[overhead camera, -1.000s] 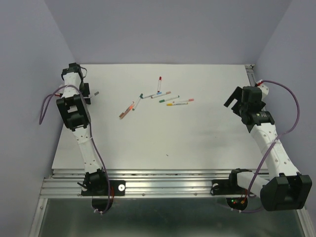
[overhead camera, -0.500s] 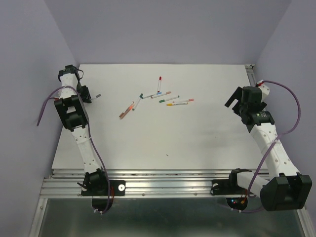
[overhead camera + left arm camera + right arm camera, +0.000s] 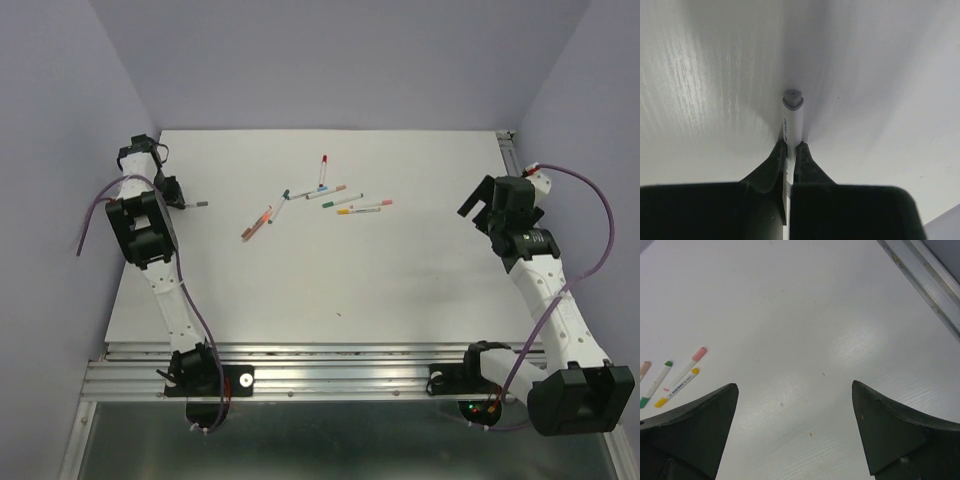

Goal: Open the pen caps

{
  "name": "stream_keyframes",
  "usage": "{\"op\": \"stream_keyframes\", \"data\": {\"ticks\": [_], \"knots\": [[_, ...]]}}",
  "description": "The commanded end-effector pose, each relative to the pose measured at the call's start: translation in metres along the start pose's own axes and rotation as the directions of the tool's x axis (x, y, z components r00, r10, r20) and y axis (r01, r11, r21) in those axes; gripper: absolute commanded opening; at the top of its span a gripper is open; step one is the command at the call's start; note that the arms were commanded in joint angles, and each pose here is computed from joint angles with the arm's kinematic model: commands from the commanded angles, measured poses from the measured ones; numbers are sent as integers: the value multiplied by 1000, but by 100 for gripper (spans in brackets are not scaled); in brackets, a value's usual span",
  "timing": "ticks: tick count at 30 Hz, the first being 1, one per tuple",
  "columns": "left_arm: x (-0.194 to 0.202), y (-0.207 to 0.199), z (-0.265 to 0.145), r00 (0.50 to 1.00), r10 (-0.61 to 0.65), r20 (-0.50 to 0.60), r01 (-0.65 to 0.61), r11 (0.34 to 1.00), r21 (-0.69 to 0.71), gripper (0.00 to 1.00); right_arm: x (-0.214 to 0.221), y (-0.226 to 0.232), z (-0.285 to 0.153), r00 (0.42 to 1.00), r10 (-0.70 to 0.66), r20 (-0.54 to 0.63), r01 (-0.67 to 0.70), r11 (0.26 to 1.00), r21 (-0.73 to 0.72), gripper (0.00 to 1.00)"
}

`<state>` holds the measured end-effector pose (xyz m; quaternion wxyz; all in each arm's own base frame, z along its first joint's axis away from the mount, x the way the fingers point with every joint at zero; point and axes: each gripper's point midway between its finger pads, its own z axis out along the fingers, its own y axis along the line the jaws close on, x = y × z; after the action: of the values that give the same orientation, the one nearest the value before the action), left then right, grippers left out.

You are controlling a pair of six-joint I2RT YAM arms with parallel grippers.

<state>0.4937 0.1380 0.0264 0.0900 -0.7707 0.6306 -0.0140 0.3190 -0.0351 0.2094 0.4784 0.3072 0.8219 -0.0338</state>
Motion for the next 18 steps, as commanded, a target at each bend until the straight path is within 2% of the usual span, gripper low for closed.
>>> {"op": "stream_keyframes", "data": {"ticks": [1, 4, 5, 6, 7, 9, 10, 11, 12, 13, 14, 15, 16, 17, 18], "knots": [[-37, 30, -9, 984, 125, 131, -121, 992, -39, 0, -14, 9, -10, 998, 48, 47, -45, 997, -58, 100], [-39, 17, -50, 959, 168, 230, -196, 975, 107, 0, -10, 33, -16, 999, 31, 18, -27, 979, -202, 100], [-42, 10, -89, 938, 202, 282, -262, 945, 197, 0, -7, 41, -19, 1000, 22, 4, -20, 969, -247, 100], [-32, 10, -91, 926, 220, 308, -298, 924, 238, 0, -6, 54, -26, 1000, 10, -7, -12, 944, -329, 100], [-32, 8, -134, 906, 226, 359, -347, 880, 323, 0, -5, 60, -30, 1000, 4, -12, -9, 931, -366, 100], [-15, 14, -151, 886, 245, 394, -406, 820, 403, 0, -1, 79, -47, 999, -37, -12, 26, 864, -503, 100], [-11, 17, -188, 877, 223, 426, -427, 769, 477, 0, 1, 86, -53, 999, -44, -16, 28, 837, -547, 100], [-5, 20, -200, 868, 226, 443, -451, 731, 512, 0, 3, 92, -59, 999, -52, -18, 31, 808, -589, 100], [1, 18, -214, 857, 222, 464, -477, 682, 555, 0, 10, 102, -70, 997, -71, -29, 34, 747, -663, 100], [16, 30, -207, 847, 261, 463, -507, 659, 555, 0, 11, 106, -76, 997, -79, -25, 39, 719, -694, 100], [23, 36, -230, 840, 258, 478, -527, 600, 602, 0, 15, 111, -81, 995, -92, -29, 42, 688, -724, 100], [40, 35, -243, 830, 278, 484, -553, 524, 647, 0, 22, 121, -93, 992, -118, -46, 36, 611, -791, 100], [69, 45, -237, 809, 345, 476, -587, 468, 660, 0, 27, 128, -102, 989, -139, -54, 33, 558, -829, 100], [91, 49, -258, 797, 361, 484, -600, 377, 706, 0, 31, 139, -119, 985, -167, -45, 38, 459, -888, 100], [109, 58, -255, 774, 404, 488, -623, 345, 702, 0, 46, 152, -138, 974, -223, -35, 52, 372, -927, 100]]}}
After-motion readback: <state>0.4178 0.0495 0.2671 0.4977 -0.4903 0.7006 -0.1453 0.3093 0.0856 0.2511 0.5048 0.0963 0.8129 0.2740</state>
